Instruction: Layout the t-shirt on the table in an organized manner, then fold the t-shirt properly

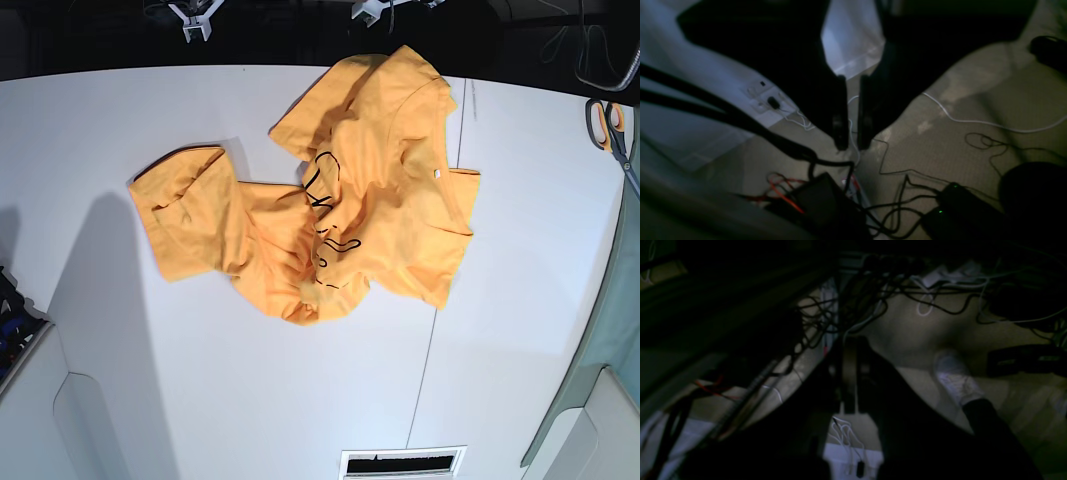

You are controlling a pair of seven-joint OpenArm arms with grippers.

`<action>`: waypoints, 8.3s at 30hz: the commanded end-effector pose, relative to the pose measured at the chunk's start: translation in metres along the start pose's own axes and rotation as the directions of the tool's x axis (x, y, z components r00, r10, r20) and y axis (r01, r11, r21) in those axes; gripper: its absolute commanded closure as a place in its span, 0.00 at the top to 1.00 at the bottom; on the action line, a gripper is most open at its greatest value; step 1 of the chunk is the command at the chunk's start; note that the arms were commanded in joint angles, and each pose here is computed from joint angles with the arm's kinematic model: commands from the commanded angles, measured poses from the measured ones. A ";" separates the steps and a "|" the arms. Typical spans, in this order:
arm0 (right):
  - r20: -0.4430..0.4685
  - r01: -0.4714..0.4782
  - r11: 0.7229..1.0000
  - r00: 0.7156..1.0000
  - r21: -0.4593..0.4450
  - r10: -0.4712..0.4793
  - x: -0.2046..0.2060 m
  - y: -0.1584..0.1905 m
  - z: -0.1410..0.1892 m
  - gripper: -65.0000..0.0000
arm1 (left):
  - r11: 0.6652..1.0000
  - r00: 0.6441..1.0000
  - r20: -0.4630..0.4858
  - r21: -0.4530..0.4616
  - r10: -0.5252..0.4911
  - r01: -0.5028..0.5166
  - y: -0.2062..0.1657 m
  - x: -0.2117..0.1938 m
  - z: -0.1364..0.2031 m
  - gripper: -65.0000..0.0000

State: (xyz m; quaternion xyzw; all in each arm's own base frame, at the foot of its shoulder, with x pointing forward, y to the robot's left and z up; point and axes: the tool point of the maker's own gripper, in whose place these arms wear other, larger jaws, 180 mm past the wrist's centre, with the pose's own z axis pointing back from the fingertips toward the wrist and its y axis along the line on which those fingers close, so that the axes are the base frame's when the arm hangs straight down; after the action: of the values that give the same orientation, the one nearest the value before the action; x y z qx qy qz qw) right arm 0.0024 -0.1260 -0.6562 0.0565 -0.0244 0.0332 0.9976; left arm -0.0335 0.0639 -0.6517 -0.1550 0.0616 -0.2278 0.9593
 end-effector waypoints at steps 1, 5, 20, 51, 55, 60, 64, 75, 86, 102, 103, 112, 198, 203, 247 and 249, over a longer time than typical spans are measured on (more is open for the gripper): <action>0.011 -0.003 1.000 1.000 -0.002 0.003 0.001 -0.005 0.001 0.00 | 1.000 1.000 0.008 -0.020 -0.002 0.002 -0.006 -0.001 -0.001 0.09; 0.011 -0.006 1.000 1.000 0.001 0.006 -0.001 -0.008 0.002 0.00 | 1.000 1.000 0.010 -0.024 0.001 -0.001 -0.009 -0.004 -0.001 0.09; 0.019 -0.008 1.000 1.000 -0.005 0.009 -0.016 -0.009 0.007 0.00 | 0.999 1.000 0.003 -0.039 0.007 -0.007 -0.018 -0.015 -0.003 0.09; 0.197 -0.121 0.984 0.976 0.130 0.094 -0.040 0.007 0.077 0.00 | 0.924 0.893 0.334 -0.336 0.300 -0.185 -0.060 0.006 0.069 0.09; 0.287 -0.165 0.972 0.951 0.165 0.112 -0.022 0.013 0.106 0.00 | 0.932 0.872 0.384 -0.309 0.304 -0.189 -0.048 0.007 0.088 0.19; 0.377 -0.235 0.940 0.917 0.248 0.129 0.000 0.036 0.152 0.00 | 0.937 0.807 0.488 -0.269 0.332 -0.222 -0.018 0.014 0.129 0.40; 0.456 -0.258 0.929 0.883 0.267 0.114 0.031 0.048 0.189 0.00 | 0.948 0.781 0.542 -0.232 0.311 -0.217 0.003 0.021 0.166 0.40; 0.710 -0.260 0.945 0.703 0.196 0.046 0.147 0.028 0.259 0.22 | 0.980 0.664 0.720 -0.155 0.201 -0.128 0.026 0.071 0.257 0.42; 0.782 -0.171 0.984 0.619 0.049 0.069 0.234 -0.010 0.261 0.41 | 0.995 0.677 0.730 -0.081 0.094 -0.051 0.039 0.105 0.256 0.59; 0.663 -0.173 0.970 0.748 0.172 0.016 0.255 0.025 0.172 0.49 | 0.990 0.717 0.683 -0.064 0.137 -0.128 0.079 0.126 0.218 0.59; 0.654 -0.171 0.971 0.756 0.169 0.019 0.256 0.026 0.167 0.49 | 0.989 0.720 0.679 -0.067 0.144 -0.134 0.081 0.125 0.216 0.59; 0.669 -0.186 0.976 0.741 0.116 0.062 0.279 0.025 0.164 0.00 | 0.990 0.737 0.666 -0.023 0.119 -0.139 0.092 0.121 0.206 0.00; 0.666 -0.317 0.938 0.730 0.136 0.150 0.215 0.052 0.216 0.00 | 0.979 0.207 0.961 0.155 -0.181 0.133 0.066 0.210 0.475 0.00; 0.655 -0.413 0.879 0.737 0.237 0.170 0.199 0.127 0.207 0.00 | 0.948 0.099 0.954 0.261 -0.281 0.180 0.061 0.237 0.519 0.00; 0.521 -0.693 0.721 0.607 -0.023 0.600 0.165 0.177 0.203 0.47 | 0.697 0.205 0.899 0.140 -0.388 0.703 -0.167 0.451 0.389 0.50; 0.516 -0.674 0.739 0.624 -0.026 0.587 0.165 0.169 0.202 0.47 | 0.696 0.217 0.891 0.141 -0.400 0.704 -0.167 0.451 0.387 0.57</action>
State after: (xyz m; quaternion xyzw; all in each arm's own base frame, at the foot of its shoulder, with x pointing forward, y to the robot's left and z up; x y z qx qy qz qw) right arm 0.1437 0.0253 -0.4357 0.1295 -0.2781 0.3719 0.8761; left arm 0.3637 -0.1719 -0.2814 -0.3886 -0.4398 -0.4317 0.6850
